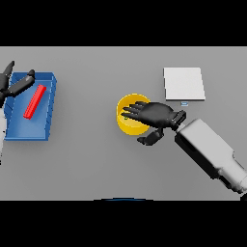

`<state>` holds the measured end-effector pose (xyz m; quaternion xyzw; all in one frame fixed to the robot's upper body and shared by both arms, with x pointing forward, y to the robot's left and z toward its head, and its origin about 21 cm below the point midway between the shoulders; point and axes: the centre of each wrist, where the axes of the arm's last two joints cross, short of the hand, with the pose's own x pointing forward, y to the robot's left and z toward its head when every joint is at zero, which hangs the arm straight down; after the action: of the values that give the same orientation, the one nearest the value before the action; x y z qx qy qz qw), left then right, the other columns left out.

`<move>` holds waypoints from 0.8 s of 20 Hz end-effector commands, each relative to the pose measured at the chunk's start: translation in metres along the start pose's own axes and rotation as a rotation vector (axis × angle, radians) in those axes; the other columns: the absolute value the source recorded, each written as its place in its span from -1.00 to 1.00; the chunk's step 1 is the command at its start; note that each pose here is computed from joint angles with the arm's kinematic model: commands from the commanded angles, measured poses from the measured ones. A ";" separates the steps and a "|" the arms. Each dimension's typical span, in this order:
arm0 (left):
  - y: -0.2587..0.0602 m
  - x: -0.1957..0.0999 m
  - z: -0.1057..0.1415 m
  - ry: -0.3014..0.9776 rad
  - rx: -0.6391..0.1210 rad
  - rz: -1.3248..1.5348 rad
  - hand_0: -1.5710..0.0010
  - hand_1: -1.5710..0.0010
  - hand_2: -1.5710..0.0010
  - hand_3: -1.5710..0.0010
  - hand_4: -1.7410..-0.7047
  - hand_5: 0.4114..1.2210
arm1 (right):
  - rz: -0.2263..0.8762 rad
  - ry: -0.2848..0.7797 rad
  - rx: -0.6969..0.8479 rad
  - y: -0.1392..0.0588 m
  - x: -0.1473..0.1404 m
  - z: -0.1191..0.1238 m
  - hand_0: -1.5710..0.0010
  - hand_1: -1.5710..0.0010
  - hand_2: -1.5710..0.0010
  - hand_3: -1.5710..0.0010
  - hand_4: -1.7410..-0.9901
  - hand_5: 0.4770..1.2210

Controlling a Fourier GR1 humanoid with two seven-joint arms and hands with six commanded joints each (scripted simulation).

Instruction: Pick up the red beaker and tilt it to pour out 1 green nut into yellow bowl. Pick up the yellow bowl and place it on the metallic measuring scale.

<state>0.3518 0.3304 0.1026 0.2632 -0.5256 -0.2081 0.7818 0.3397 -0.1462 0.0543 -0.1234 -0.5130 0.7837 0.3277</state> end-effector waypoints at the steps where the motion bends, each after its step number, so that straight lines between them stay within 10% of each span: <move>1: 0.002 -0.002 -0.002 0.008 0.002 -0.001 1.00 1.00 1.00 1.00 0.81 -0.28 | 0.015 0.001 0.020 0.001 0.002 -0.005 1.00 1.00 1.00 1.00 0.53 -0.47; 11: 0.006 -0.002 -0.001 0.010 0.002 -0.020 1.00 1.00 1.00 1.00 0.83 -0.26 | 0.020 0.038 0.099 0.004 -0.001 -0.022 0.94 0.92 0.89 0.83 0.28 -0.11; 16: 0.005 -0.005 -0.001 -0.006 -0.002 -0.019 1.00 1.00 1.00 1.00 0.84 -0.27 | 0.020 0.009 0.095 0.003 -0.002 -0.020 -0.27 -0.24 -0.20 -0.01 -0.46 0.64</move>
<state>0.3516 0.3372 0.1017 0.2668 -0.5248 -0.2165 0.7788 0.3507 -0.1342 0.0430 -0.1164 -0.4732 0.8096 0.3272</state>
